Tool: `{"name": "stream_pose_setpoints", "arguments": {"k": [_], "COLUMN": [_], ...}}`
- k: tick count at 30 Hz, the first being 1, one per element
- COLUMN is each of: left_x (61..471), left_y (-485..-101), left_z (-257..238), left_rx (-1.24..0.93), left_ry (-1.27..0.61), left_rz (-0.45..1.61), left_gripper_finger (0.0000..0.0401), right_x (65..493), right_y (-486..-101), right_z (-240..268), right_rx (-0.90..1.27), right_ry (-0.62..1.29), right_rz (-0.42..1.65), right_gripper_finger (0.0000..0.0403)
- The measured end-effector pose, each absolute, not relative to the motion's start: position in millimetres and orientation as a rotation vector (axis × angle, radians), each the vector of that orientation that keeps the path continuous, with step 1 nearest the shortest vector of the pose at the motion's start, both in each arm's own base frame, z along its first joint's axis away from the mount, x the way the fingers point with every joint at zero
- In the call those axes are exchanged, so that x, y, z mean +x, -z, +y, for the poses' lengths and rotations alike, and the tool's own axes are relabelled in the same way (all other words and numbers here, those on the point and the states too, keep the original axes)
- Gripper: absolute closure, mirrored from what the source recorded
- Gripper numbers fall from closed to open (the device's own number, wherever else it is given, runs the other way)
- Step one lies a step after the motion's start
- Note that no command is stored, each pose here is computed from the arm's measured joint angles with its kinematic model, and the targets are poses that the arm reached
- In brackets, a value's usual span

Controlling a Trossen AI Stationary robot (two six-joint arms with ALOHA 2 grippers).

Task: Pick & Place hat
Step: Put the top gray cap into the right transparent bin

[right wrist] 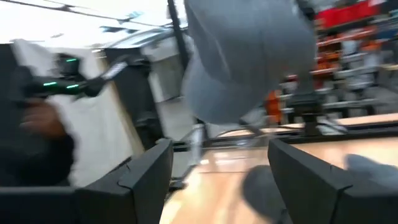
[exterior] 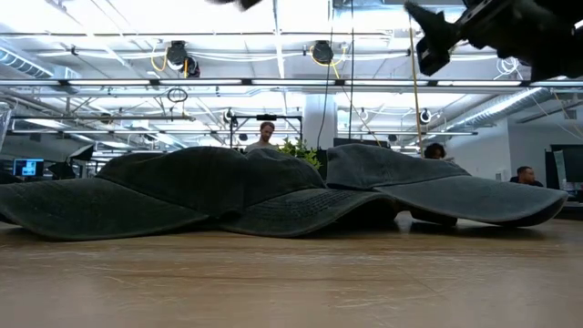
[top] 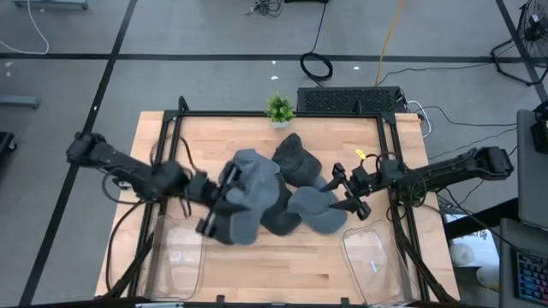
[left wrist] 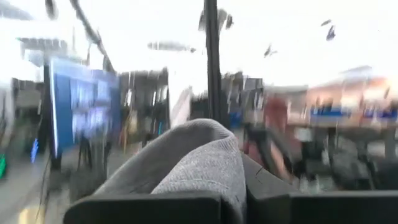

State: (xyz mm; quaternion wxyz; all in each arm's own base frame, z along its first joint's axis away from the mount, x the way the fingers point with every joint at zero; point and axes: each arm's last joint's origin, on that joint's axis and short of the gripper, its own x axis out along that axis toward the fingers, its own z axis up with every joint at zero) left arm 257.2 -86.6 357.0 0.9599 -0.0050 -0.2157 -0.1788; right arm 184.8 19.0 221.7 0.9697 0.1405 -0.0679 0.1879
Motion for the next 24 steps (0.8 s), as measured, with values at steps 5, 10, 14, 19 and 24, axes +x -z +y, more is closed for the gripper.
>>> {"name": "stream_pose_setpoints", "arguments": {"k": [5, 10, 14, 19, 24], "left_x": [287.8, 317.4, 346.8, 358.1, 364.6], "left_y": [-343.7, -353.6, -363.4, -397.7, -408.8], "left_z": [-44.9, -24.3, -23.0, -28.7, -34.3], "left_rx": [-0.049, -0.085, -0.103, -0.056, 0.001], "left_ry": [0.446, 0.584, 0.708, 0.864, 0.887], "left_rz": [-0.467, -0.518, -0.475, -0.473, -0.417], "left_gripper_finger": [0.0400, 0.0401, 0.0401, 0.0401, 0.0401], "right_x": [192.9, 203.5, 210.0, 213.1, 213.7], "right_y": [-216.9, -208.3, -201.4, -201.2, -208.1], "right_z": [21.1, 23.0, 23.0, 23.2, 23.3], "right_rx": [0.312, 0.360, 0.368, 0.362, 0.375], "right_ry": [-0.337, -0.346, -0.332, -0.344, -0.366], "right_rz": [-0.156, -0.174, -0.187, -0.264, -0.348], "right_gripper_finger": [0.0151, 0.0151, 0.0151, 0.0151, 0.0151]}}
